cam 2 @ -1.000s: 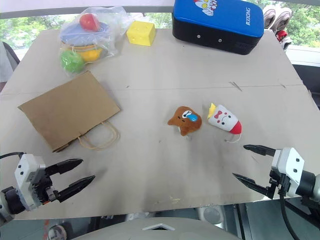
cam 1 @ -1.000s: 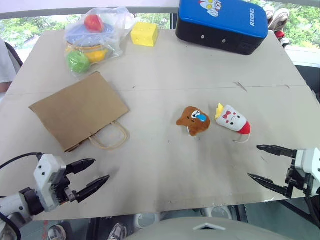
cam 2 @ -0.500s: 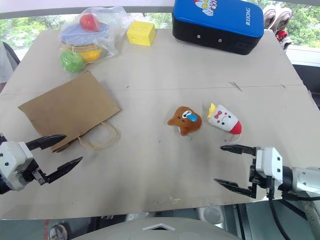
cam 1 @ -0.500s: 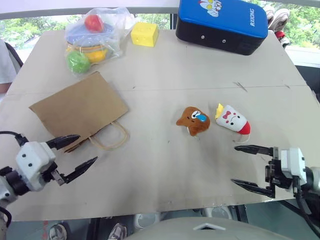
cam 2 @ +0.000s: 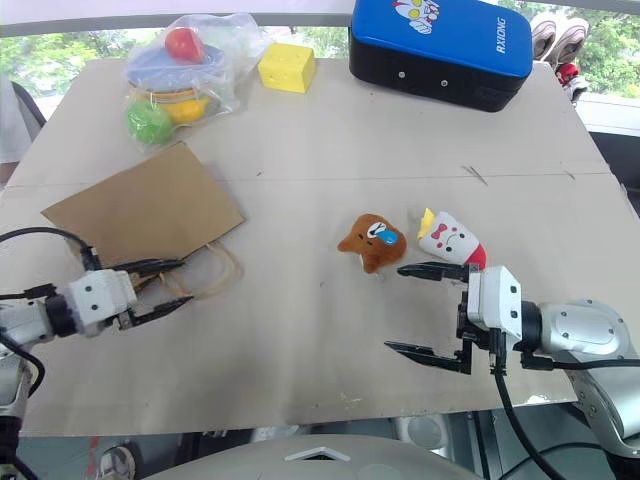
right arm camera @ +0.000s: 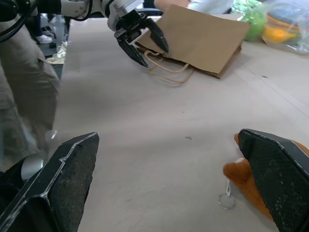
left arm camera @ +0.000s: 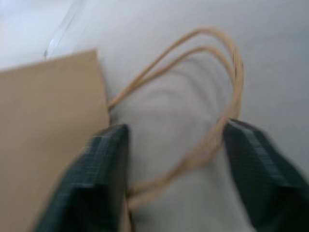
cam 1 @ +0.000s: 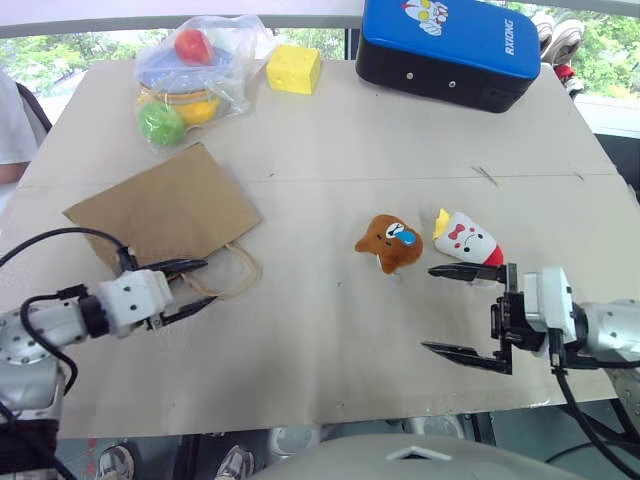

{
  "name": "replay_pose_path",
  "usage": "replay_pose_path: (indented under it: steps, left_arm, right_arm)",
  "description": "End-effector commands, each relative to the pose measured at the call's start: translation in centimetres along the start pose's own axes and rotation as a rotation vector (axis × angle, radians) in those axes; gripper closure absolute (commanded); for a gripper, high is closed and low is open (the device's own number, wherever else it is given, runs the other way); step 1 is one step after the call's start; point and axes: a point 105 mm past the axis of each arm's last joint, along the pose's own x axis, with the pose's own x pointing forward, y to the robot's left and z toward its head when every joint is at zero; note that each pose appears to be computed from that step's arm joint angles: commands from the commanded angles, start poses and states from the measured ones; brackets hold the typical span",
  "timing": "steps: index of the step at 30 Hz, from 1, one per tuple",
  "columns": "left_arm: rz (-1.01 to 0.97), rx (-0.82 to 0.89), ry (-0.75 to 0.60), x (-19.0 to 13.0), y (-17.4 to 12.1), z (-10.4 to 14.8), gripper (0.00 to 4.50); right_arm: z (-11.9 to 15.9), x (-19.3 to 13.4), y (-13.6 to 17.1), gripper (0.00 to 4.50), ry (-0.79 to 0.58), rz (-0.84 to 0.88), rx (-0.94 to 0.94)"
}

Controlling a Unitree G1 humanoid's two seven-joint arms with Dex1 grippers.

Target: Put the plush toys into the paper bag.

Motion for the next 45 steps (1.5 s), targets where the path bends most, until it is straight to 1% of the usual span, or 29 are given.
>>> replay_pose_path:
  steps: [1, 2, 3, 4, 5, 7, 8, 11, 12, 13, 14, 16, 17, 18, 19, 21, 24, 27, 30, 35, 37, 39, 42, 45]
  left_arm:
    - [0.013, -0.040, -0.080, 0.1, 1.0, 1.0, 3.21]
    - [0.019, -0.071, -0.113, 0.2, 1.3, 1.5, 3.61]
    - [0.030, -0.112, -0.141, 0.2, 1.6, 1.9, 3.89]
    - [0.056, -0.151, -0.168, 0.3, 2.2, 2.2, 4.36]
    - [0.078, -0.184, -0.188, 0.4, 2.7, 2.5, 4.47]
    - [0.121, -0.249, -0.248, 0.9, 4.0, 3.6, 4.47]
    - [0.126, -0.269, -0.287, 1.3, 4.5, 4.5, 4.47]
    - [0.102, -0.309, -0.393, 2.8, 5.5, 7.5, 4.47]
    - [0.092, -0.315, -0.428, 3.5, 5.7, 8.6, 4.50]
    - [0.086, -0.320, -0.448, 4.0, 5.9, 9.2, 4.50]
    - [0.067, -0.315, -0.467, 4.7, 5.8, 10.0, 4.50]
    - [0.041, -0.323, -0.504, 6.0, 5.7, 11.3, 4.50]
    - [0.032, -0.324, -0.521, 6.5, 5.7, 11.8, 4.50]
    - [0.027, -0.325, -0.535, 6.9, 5.7, 12.2, 4.50]
    - [0.023, -0.326, -0.546, 7.3, 5.8, 12.5, 4.50]
    - [0.014, -0.334, -0.566, 7.7, 5.7, 13.0, 4.50]
    - [-0.001, -0.355, -0.614, 7.9, 5.7, 14.3, 4.50]
    - [-0.005, -0.371, -0.631, 7.7, 5.6, 14.9, 4.50]
    - [-0.023, -0.380, -0.635, 7.1, 5.0, 15.4, 4.50]
    - [-0.013, -0.381, -0.635, 6.3, 4.7, 16.0, 4.50]
    - [-0.001, -0.363, -0.630, 6.0, 4.5, 16.3, 4.50]
    - [0.030, -0.370, -0.640, 5.9, 4.6, 16.7, 4.50]
    - [0.054, -0.375, -0.653, 5.8, 4.4, 17.3, 4.50]
    - [0.088, -0.385, -0.648, 5.4, 4.4, 17.4, 4.50]
  right_arm:
    - [1.0, 0.4, -0.2, 0.00, -0.011, -0.035, -0.023]
    - [0.9, 0.6, -0.5, 0.00, -0.007, -0.057, -0.023]
    - [0.9, 0.7, -0.7, 0.00, -0.006, -0.082, -0.026]
    - [1.1, 0.8, -1.1, 0.00, -0.017, -0.114, -0.034]
    - [1.4, 1.0, -1.6, 0.00, -0.035, -0.149, -0.037]
    - [2.6, 1.3, -3.2, 0.00, -0.091, -0.262, -0.074]
    - [2.9, 1.4, -4.2, 0.00, -0.092, -0.320, -0.094]
    - [2.6, 2.5, -5.6, 0.00, -0.068, -0.355, -0.081]
    - [2.4, 3.2, -6.3, 0.41, -0.067, -0.362, -0.039]
    - [2.2, 3.6, -6.8, 0.54, -0.066, -0.368, -0.010]
    - [2.3, 4.4, -7.5, 0.94, -0.068, -0.369, -0.010]
    - [3.1, 6.2, -9.1, 1.90, -0.084, -0.387, -0.027]
    - [3.4, 7.3, -9.5, 2.44, -0.087, -0.365, -0.035]
    - [3.5, 8.2, -9.5, 2.78, -0.083, -0.337, -0.044]
    - [3.6, 9.0, -9.5, 3.49, -0.079, -0.313, -0.055]
    - [3.4, 10.3, -9.4, 4.44, -0.070, -0.266, -0.063]
    - [2.3, 12.4, -9.2, 4.44, -0.027, -0.189, -0.056]
    - [1.1, 14.0, -8.7, 4.44, -0.003, -0.109, -0.024]
    - [0.8, 17.1, -8.4, 4.44, -0.023, -0.046, -0.012]
    - [0.3, 20.8, -7.9, 4.44, -0.045, 0.016, -0.024]
    - [-0.3, 22.4, -7.5, 4.44, -0.056, 0.050, -0.014]
    - [-1.6, 24.0, -6.5, 4.44, -0.054, 0.098, -0.006]
    - [-2.8, 25.4, -5.2, 4.44, -0.051, 0.151, 0.012]
    - [-2.9, 26.3, -4.3, 4.44, -0.069, 0.183, 0.008]
